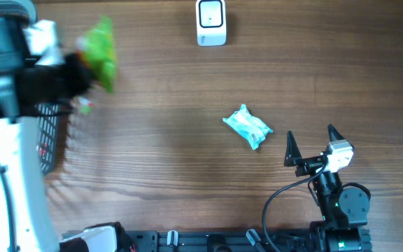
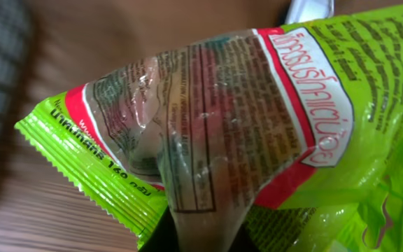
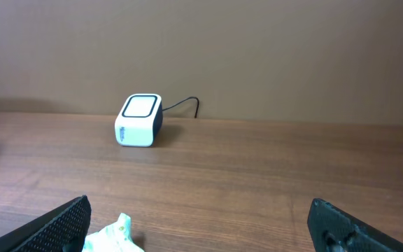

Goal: Scan the item barcode
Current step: 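Place the green snack bag beside the mint bag with the left gripper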

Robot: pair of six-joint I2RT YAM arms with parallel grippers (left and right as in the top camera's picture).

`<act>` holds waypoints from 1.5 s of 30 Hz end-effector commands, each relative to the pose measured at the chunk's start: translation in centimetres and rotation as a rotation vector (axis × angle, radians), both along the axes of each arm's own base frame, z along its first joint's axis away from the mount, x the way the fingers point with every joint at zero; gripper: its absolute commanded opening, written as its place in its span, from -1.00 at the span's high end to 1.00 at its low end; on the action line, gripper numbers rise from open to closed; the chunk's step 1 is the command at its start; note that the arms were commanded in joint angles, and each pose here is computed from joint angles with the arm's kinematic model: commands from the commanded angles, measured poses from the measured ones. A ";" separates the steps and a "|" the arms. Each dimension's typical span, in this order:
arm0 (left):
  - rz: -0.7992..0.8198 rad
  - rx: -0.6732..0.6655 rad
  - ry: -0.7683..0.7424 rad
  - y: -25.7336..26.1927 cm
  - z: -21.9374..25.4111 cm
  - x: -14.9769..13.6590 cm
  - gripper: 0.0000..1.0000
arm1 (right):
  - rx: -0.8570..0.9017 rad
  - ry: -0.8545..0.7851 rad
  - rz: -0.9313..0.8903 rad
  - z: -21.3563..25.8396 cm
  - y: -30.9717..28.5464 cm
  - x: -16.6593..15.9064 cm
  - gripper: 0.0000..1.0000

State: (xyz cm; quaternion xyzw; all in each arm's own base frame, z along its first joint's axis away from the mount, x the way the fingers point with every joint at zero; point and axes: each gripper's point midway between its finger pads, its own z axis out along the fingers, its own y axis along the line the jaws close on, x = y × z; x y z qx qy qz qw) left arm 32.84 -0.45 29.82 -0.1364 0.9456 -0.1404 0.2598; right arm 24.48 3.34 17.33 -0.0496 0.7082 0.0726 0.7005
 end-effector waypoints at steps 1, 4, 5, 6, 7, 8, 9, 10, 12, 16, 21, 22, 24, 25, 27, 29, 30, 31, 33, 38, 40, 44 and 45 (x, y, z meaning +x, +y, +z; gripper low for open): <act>-0.125 -0.028 0.156 -6.1 -6.9 -0.8 0.91 | -0.005 -0.011 -0.016 0.2 -0.3 0.0 -1.00; -0.190 -0.033 0.250 -10.6 -13.8 -1.7 0.89 | -0.005 -0.011 -0.015 0.2 -0.3 0.0 -0.99; -0.213 -0.034 0.268 -12.0 -15.8 -2.0 0.90 | -0.005 -0.011 -0.015 0.2 -0.3 0.0 -1.00; -0.230 -0.034 0.275 -13.1 -17.2 -2.2 0.89 | -0.005 -0.011 -0.016 0.2 -0.3 0.0 -0.99; -0.251 -0.036 0.278 -14.3 -18.8 -2.4 0.88 | -0.005 -0.011 -0.015 0.2 -0.3 0.0 -1.00; -0.268 -0.039 0.281 -15.5 -20.3 -2.6 0.87 | -0.005 -0.011 -0.015 0.2 -0.3 0.0 -0.99; -0.288 -0.038 0.285 -16.5 -21.4 -2.8 0.87 | -0.005 -0.011 -0.015 0.2 -0.3 0.0 -0.99; -0.296 -0.031 0.292 -17.2 -22.5 -2.9 0.86 | -0.005 -0.011 -0.015 0.2 -0.3 0.0 -0.99; -0.307 0.011 0.311 -18.4 -24.5 -3.2 0.82 | -0.005 -0.011 -0.015 0.2 -0.3 0.0 -1.00; -0.373 0.028 0.324 -20.8 -26.8 -3.6 0.22 | -0.005 -0.011 -0.015 0.2 -0.3 0.0 -0.99; -0.365 0.015 0.294 -20.9 -24.3 -2.7 -1.00 | -0.005 -0.011 -0.015 0.2 -0.3 0.0 -1.00; -0.364 0.010 0.282 -20.9 -23.2 -2.5 -1.00 | -0.005 -0.011 -0.015 0.2 -0.3 0.0 -1.00; -0.365 -0.004 0.242 -21.1 -20.6 -2.2 -1.00 | -0.005 -0.011 -0.015 0.2 -0.3 0.0 -0.99; -0.371 -0.013 0.215 -21.3 -19.5 -2.1 -1.00 | -0.005 -0.011 -0.015 0.2 -0.3 0.0 -0.99; -0.384 -0.021 0.191 -21.7 -18.7 -2.3 -0.53 | -0.005 -0.011 -0.015 0.2 -0.3 0.0 -1.00; -0.396 -0.013 0.205 -21.9 -19.1 -2.8 0.38 | -0.005 -0.011 -0.015 0.2 -0.3 0.0 -0.99; -0.401 -0.006 0.218 -22.0 -19.7 -3.1 0.65 | -0.005 -0.011 -0.015 0.2 -0.3 0.0 -0.99; -0.400 0.006 0.227 -22.0 -20.3 -3.2 0.74 | -0.005 -0.011 -0.015 0.2 -0.3 0.0 -0.99; -0.395 0.038 0.242 -21.8 -21.8 -3.3 0.74 | -0.005 -0.011 -0.015 0.2 -0.3 0.0 -1.00; -0.384 0.109 0.323 -21.4 -26.3 -3.3 0.64 | -0.005 -0.011 -0.015 0.2 -0.3 0.0 -1.00; -0.387 0.114 0.357 -21.6 -28.1 -3.4 0.62 | -0.005 -0.011 -0.015 0.2 -0.3 0.0 -1.00; -0.436 0.062 0.403 -22.6 -29.2 -4.1 0.65 | -0.005 -0.011 -0.015 0.2 -0.3 0.0 -1.00; -0.447 0.063 0.400 -22.7 -29.2 -4.2 0.68 | -0.005 -0.011 -0.015 0.2 -0.3 0.0 -0.99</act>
